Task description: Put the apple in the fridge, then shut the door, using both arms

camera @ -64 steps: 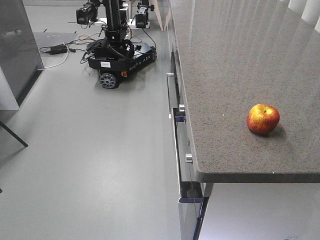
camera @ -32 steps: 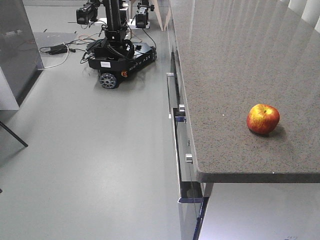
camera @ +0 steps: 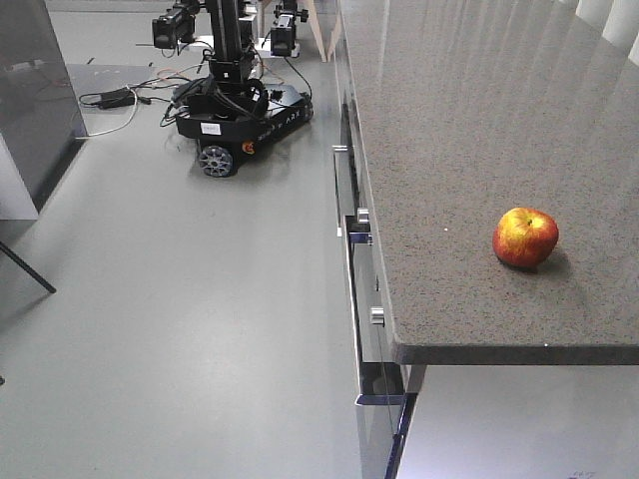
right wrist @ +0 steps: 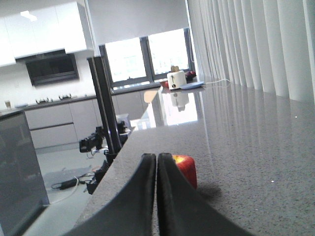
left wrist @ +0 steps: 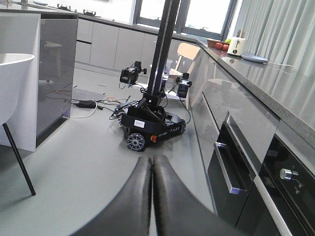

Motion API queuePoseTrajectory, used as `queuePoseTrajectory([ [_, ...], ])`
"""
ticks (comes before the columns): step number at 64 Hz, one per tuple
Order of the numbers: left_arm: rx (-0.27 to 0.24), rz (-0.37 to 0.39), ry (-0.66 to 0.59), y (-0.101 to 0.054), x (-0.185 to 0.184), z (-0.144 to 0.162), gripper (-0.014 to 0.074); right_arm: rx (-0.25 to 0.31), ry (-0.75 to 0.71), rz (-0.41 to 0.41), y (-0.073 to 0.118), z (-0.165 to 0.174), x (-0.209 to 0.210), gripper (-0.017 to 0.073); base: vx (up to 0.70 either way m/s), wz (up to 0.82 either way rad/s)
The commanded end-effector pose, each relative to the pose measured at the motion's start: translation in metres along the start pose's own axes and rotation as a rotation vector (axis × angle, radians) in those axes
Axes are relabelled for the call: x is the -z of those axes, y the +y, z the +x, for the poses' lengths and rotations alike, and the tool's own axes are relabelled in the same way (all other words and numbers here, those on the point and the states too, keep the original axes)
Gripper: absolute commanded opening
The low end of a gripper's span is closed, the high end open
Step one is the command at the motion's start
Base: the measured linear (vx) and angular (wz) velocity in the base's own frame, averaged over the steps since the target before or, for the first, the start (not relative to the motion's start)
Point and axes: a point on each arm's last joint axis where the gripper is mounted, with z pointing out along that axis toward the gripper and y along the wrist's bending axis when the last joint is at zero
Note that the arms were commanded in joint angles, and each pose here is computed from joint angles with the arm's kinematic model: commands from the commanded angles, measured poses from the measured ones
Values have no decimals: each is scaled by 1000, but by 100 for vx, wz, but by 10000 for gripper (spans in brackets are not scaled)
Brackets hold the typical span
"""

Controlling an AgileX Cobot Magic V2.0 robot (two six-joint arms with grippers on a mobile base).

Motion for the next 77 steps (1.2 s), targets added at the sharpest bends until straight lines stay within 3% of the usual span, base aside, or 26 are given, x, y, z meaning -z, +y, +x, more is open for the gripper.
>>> queuePoseTrajectory([
  [1,11,10,-66,1,0,1,-6,-11,-65,-8,4,-23,1,-5,0,0],
  [13,11,10,-66,1,0,1,-6,8,113,56,12,-68,-4,-5,0,0],
  [24,11,10,-66,1,0,1,-6,104,247,79,21,-114,-20,50,0,0],
  [30,11,10,-66,1,0,1,-6,144,285,47,28,-133,-33,161,0,0],
  [40,11,10,-66,1,0,1,-6,183,316,-25,37,-148,-57,507,0,0],
  [50,11,10,-66,1,0,1,-6,200,301,-28,37,-147,-74,729,0,0],
  [56,11,10,-66,1,0,1,-6,193,291,-24,36,-147,-82,725,0,0],
  [65,11,10,-66,1,0,1,-6,233,310,-31,39,-161,-106,715,0,0],
  [77,11,10,-66,1,0,1,-6,226,355,-41,46,-187,-162,707,0,0],
])
